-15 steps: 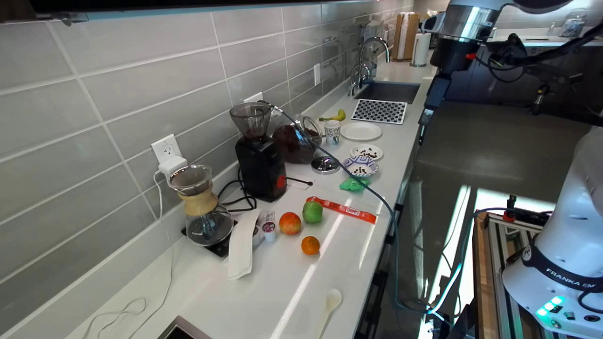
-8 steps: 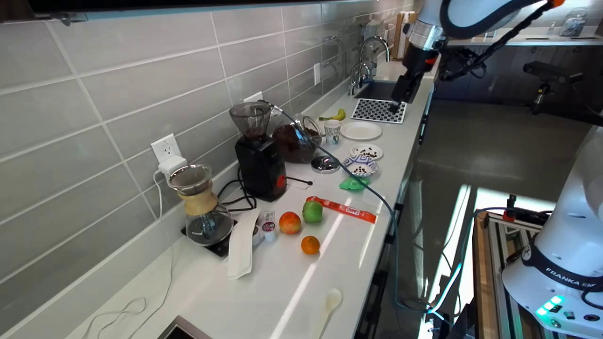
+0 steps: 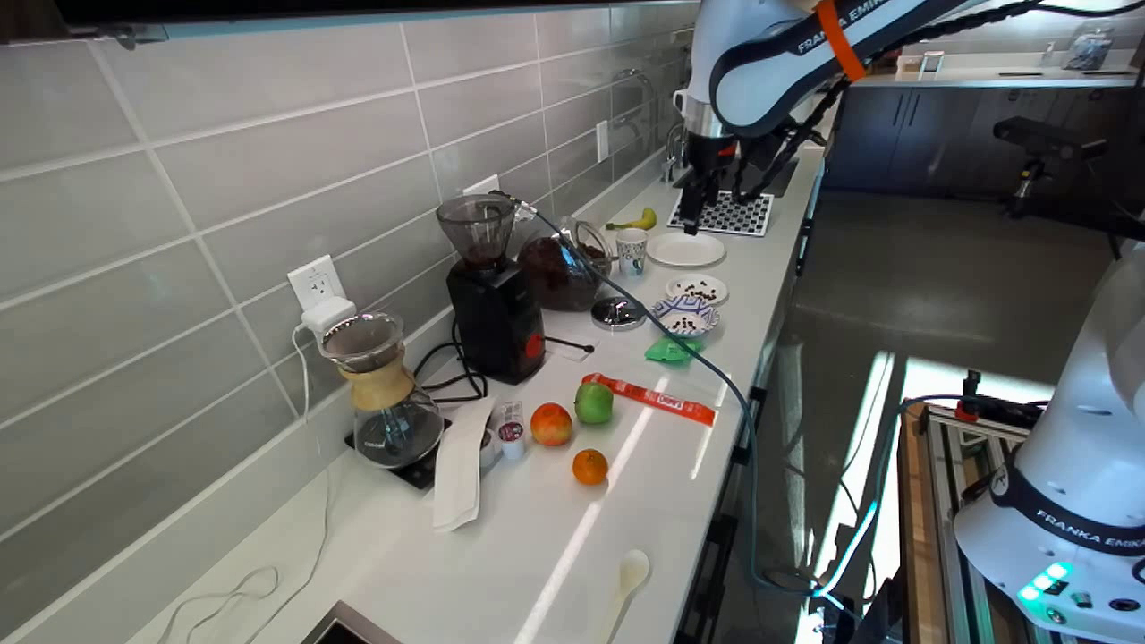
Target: Use the silver ladle to put some of the coffee beans onto the small white plate
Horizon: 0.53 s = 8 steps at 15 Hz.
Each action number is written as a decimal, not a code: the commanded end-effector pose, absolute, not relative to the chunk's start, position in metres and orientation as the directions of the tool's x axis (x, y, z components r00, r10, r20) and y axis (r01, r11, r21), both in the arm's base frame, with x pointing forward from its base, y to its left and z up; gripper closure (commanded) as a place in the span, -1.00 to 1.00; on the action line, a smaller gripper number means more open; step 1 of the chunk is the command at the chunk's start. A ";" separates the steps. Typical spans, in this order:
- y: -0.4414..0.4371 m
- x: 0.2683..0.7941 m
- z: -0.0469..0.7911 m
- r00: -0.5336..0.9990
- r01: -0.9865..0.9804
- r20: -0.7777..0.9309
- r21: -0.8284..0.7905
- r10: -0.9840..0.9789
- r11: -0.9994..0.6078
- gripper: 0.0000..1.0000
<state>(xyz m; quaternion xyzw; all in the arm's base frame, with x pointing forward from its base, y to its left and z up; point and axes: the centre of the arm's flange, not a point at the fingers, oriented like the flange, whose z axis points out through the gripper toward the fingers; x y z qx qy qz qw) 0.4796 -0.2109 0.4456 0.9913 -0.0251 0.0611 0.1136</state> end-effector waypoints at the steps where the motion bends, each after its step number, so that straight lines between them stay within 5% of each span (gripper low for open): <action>1: -0.211 0.482 0.442 0.992 -0.061 0.121 0.222 -0.034 -0.973 -1.00; 8: -0.212 0.475 0.455 0.989 -0.071 0.145 0.223 -0.039 -0.972 -1.00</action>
